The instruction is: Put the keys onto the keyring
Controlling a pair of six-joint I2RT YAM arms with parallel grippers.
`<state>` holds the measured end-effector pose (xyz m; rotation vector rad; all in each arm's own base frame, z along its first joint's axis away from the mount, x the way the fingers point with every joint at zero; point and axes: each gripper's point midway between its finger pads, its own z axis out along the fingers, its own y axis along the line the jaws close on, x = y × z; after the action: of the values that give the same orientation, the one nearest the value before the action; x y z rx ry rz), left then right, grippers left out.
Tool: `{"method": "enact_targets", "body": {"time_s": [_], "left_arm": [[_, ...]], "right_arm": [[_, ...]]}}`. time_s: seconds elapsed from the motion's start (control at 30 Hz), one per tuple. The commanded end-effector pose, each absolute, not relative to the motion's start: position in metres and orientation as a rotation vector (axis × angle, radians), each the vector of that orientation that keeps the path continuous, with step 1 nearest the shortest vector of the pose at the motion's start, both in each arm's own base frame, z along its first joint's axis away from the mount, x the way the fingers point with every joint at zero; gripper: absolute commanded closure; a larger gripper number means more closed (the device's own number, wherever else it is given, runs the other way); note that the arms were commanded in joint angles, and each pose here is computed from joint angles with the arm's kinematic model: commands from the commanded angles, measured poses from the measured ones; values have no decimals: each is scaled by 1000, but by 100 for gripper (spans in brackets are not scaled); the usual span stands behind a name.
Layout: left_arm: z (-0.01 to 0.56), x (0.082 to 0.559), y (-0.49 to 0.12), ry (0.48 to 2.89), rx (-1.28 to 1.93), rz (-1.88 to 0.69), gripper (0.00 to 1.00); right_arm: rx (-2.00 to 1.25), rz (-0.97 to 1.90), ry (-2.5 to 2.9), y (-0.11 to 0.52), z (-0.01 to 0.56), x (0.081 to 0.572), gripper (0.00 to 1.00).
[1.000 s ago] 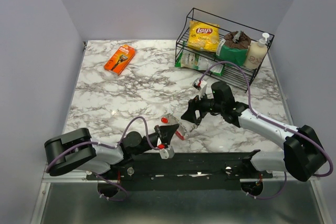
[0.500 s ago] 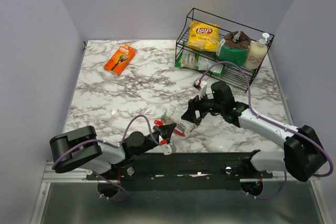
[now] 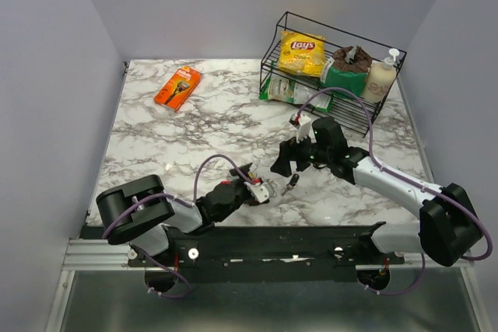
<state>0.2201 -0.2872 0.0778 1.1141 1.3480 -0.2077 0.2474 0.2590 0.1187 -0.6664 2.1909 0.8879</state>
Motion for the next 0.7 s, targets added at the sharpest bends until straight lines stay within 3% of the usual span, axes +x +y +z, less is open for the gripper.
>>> {"method": "enact_targets", "body": {"time_s": [0.0,0.03,0.13,0.2,0.23,0.3,0.33,0.4,0.57,0.67], "left_arm": [[104,248,-263,1438,787,-122,1],[116,250,-255,1437,704,-129,1],[155,265,-212,1463,279,-96,1],[147,266,-203,1534,283,-46,1],[169,271,-211,1533,238,-146,1],[139,273,-202,1733,288,-130,1],[160,280,-208,1770,122,-282,1],[133,285,-184,1980,73,-303,1],[115,281,-176,2226,26,-367,1],[94,265,-182,2328,10,-539,1]], "right_arm": [[-611,830,2190,253,128,259,5],[-614,825,2172,252,134,259,1],[-621,795,2144,249,140,262,0],[-617,785,2137,249,143,266,0],[-608,777,2139,249,143,268,0],[-596,781,2159,253,143,273,0],[-600,790,2169,256,142,274,0],[-610,802,2205,260,136,275,0],[-631,856,2222,273,135,282,0],[-637,871,2255,280,126,287,0]]}}
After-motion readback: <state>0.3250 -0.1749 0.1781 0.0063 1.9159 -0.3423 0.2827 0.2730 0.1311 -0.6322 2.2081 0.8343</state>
